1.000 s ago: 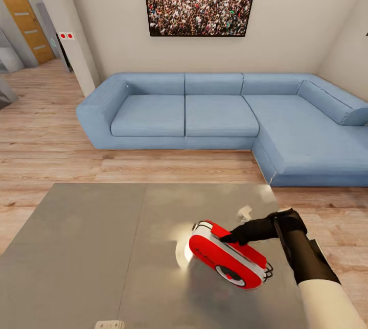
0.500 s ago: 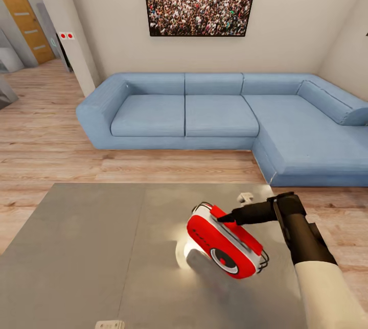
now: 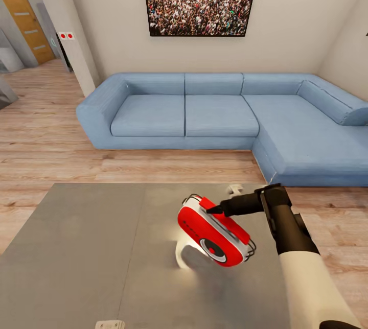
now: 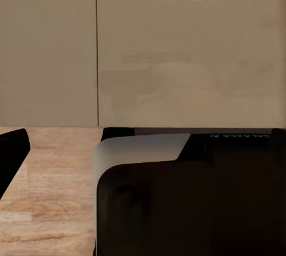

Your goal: Turn on the radio receiver that's on the table in the living room.

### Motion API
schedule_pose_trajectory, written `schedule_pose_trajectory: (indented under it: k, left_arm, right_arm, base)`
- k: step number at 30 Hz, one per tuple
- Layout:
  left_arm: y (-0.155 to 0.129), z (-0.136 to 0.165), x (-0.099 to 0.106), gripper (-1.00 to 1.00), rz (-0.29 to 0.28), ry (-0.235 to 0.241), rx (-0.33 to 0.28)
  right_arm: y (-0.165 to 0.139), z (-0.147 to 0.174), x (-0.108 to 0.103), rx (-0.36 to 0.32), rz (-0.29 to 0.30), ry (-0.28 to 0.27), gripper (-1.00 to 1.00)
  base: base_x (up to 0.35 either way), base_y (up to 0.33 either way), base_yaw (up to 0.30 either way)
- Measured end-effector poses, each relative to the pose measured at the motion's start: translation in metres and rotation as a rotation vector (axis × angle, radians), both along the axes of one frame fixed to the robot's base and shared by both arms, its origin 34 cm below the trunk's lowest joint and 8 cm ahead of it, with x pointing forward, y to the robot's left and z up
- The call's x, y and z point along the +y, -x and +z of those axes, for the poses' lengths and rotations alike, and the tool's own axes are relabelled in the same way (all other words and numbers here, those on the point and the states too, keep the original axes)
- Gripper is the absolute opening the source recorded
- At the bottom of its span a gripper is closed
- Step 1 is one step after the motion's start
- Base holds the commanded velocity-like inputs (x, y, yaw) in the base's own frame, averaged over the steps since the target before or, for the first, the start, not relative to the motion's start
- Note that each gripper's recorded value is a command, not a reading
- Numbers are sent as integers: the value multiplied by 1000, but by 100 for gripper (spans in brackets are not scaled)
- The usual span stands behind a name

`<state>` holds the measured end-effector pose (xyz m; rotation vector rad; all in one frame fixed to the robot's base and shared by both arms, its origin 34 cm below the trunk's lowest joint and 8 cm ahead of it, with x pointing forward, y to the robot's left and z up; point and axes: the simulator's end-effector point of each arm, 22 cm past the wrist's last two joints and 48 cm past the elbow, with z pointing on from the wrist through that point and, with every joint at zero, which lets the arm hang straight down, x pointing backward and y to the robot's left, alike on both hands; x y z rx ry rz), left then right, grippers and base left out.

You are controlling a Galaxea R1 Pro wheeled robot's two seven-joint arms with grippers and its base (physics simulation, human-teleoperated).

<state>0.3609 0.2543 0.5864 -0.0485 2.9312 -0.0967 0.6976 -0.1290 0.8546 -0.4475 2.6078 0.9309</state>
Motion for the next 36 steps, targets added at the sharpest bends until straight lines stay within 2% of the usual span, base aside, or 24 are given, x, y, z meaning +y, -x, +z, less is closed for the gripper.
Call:
schedule_pose_trajectory:
  k: [5, 15, 19, 21, 26, 30, 32, 36]
  left_arm:
    - [0, 0, 0, 100, 0, 0, 0]
    - [0, 0, 1, 100, -1, -2, -1]
    - [-1, 0, 0, 100, -1, 0, -2]
    - [-4, 2, 0, 100, 0, 1, -10]
    - [-10, 5, -1, 100, 0, 4, -23]
    - [-28, 14, -4, 100, 0, 10, -60]
    - [-40, 21, -13, 100, 3, 24, -88]
    - [-72, 40, -62, 100, 28, 98, -154]
  right_arm:
    - [2, 3, 11, -7, 30, -4, -100]
    - [2, 9, 17, -15, 37, -33, -100]
    - [-5, 26, 19, -67, 37, -39, -100]
    - [-7, 38, 24, -90, 39, -64, -100]
    - [-5, 36, 24, -92, 41, -63, -100]
    - [-5, 36, 23, -91, 41, -63, -100]
    - [-5, 36, 23, -90, 41, -63, -100]
    - [-4, 35, 23, -87, 42, -63, -100]
  base:
    - [0, 0, 0]
    - [0, 0, 0]
    - [0, 0, 0]
    - [0, 0, 0]
    - [0, 0, 0]
    - [0, 0, 0]
    - [0, 0, 0]
    - [0, 0, 0]
